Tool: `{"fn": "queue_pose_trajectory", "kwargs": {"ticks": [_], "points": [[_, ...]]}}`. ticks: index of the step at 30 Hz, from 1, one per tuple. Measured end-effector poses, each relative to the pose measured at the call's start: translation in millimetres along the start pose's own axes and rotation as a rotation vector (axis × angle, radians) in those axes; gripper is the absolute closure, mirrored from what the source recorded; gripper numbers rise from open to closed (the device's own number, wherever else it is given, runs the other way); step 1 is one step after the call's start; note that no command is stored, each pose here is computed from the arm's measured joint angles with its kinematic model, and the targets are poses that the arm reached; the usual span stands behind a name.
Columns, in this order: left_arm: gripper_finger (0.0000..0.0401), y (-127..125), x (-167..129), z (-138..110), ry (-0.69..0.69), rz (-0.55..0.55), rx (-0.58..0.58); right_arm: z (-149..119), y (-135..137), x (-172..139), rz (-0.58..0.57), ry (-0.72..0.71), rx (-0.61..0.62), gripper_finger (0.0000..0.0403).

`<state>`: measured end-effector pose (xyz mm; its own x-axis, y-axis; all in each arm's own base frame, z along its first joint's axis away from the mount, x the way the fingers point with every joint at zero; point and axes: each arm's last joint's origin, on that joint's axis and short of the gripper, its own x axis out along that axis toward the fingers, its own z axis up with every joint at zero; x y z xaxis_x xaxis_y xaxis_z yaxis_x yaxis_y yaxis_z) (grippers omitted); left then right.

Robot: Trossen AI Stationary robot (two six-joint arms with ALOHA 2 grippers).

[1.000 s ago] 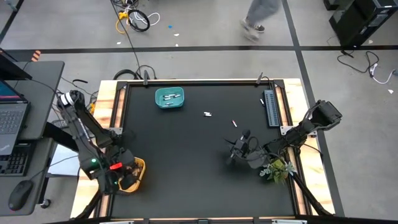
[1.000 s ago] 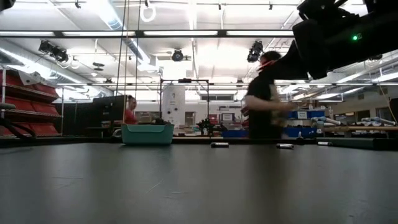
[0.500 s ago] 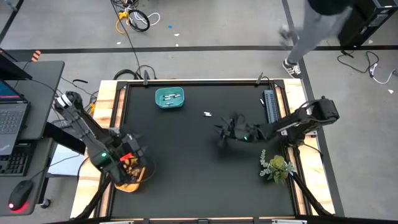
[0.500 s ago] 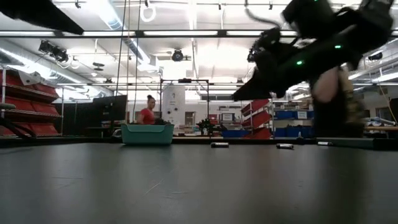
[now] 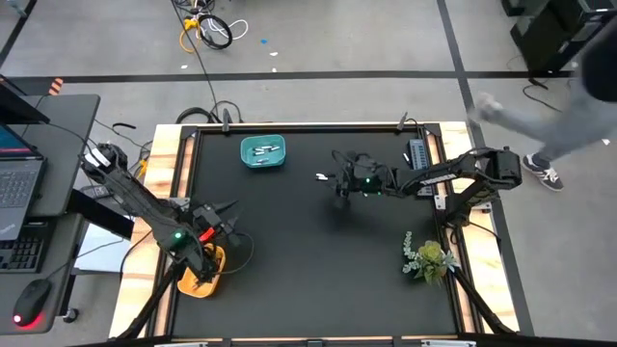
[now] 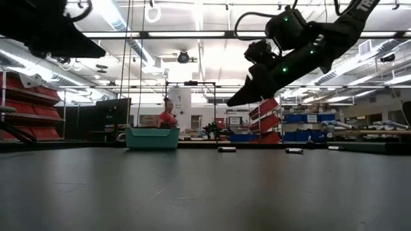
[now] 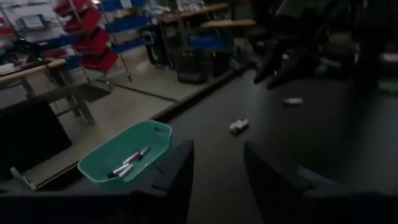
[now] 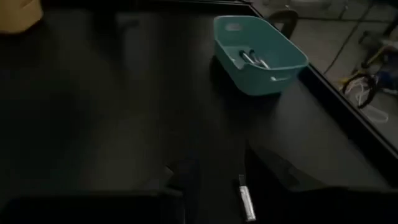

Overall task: Sort batteries
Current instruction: Put the silver battery into the green bin

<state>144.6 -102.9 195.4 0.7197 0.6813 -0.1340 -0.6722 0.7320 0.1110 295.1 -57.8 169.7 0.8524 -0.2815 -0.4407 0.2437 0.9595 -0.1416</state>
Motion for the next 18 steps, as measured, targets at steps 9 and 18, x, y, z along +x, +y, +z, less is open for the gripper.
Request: {"fn": "queue_pose_trajectory", "kwargs": {"ticks": [9,18], "points": [[0.0244,-11,31,14,-0.035,0.153,0.04,-7,-20,2,-0.045,0.053,0.192,0.0302],[0.0268,-38,55,30,0.098,-0.135,0.199,-34,1,-19,-0.183,0.408,0.261,0.0316]]}}
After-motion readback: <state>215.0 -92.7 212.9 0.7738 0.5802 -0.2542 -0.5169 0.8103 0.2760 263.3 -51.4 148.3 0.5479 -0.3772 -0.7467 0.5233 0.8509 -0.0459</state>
